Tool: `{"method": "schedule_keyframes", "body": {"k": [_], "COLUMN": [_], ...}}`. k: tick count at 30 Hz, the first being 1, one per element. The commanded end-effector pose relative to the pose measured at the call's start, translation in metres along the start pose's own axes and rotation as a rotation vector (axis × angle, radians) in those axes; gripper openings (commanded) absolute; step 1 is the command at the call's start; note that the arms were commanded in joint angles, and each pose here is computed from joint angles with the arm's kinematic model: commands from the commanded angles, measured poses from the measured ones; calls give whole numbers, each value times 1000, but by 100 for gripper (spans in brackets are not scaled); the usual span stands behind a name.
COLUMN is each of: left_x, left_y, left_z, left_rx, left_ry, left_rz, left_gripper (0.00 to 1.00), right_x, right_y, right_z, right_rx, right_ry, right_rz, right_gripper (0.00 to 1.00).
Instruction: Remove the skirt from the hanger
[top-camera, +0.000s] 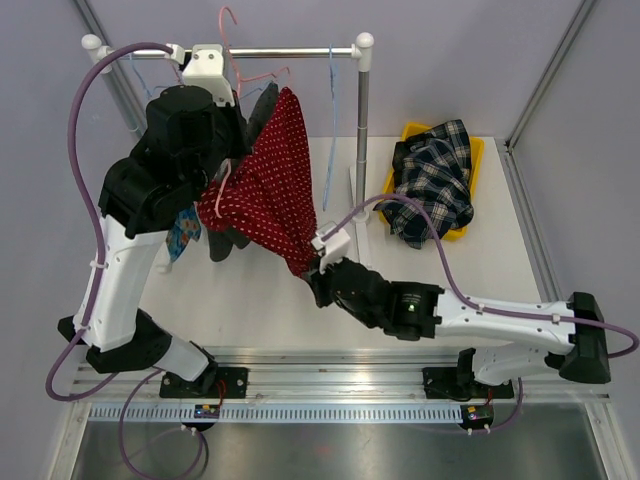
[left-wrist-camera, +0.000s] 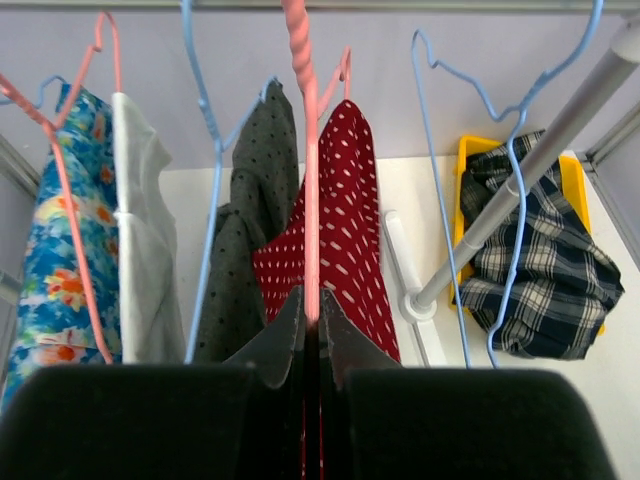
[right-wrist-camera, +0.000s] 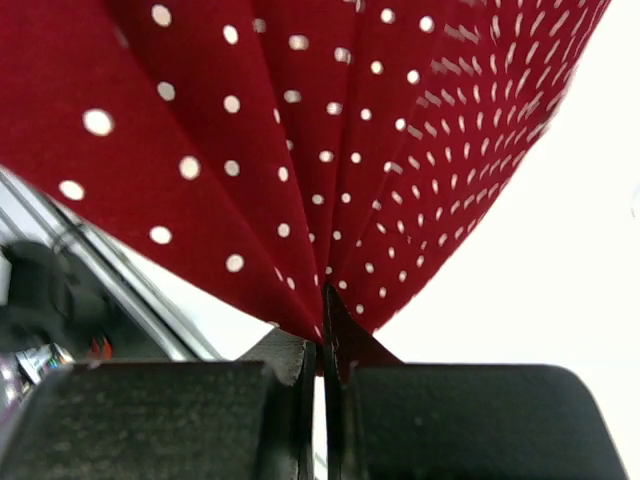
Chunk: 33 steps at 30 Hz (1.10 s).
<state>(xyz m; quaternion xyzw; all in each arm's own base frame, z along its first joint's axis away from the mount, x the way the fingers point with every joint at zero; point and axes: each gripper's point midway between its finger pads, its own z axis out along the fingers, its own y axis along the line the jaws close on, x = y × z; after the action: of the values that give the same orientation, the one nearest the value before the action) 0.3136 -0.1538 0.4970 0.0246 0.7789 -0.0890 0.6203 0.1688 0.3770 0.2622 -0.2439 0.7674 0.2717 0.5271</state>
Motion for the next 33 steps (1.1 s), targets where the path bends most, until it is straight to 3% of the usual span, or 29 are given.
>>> {"method": "schedule_keyframes", "body": {"k": [1, 7, 12, 16, 20, 23, 33], "left_x": [-57, -78, -66, -27, 27, 42, 55], "left_y": [17, 34, 25, 13, 13, 15, 9], "left_z": [-8, -9, -5, -3, -6, -9, -14], "left_rx": [-58, -110, -60, 3, 15, 12, 36], "left_ry": [-188, -265, -219, -132, -76, -44, -22], "left_rz": [-61, -87, -95, -116, -124, -129, -124], "left_gripper": [0, 0, 0, 0, 0, 0, 0], "right_x": [39, 80, 49, -26, -143, -204, -292], "right_y": [-26, -63, -73, -94, -108, -139, -250], "right_z": [-32, -52, -59, -72, -107, -129, -166], "right_rx": [61, 172, 223, 380, 473, 568, 842], "right_ry": [68, 155, 51, -122, -385, -479, -610], "right_rz": [73, 54, 82, 26, 16, -28, -97], "right_gripper": [0, 0, 0, 0, 0, 0, 0]}}
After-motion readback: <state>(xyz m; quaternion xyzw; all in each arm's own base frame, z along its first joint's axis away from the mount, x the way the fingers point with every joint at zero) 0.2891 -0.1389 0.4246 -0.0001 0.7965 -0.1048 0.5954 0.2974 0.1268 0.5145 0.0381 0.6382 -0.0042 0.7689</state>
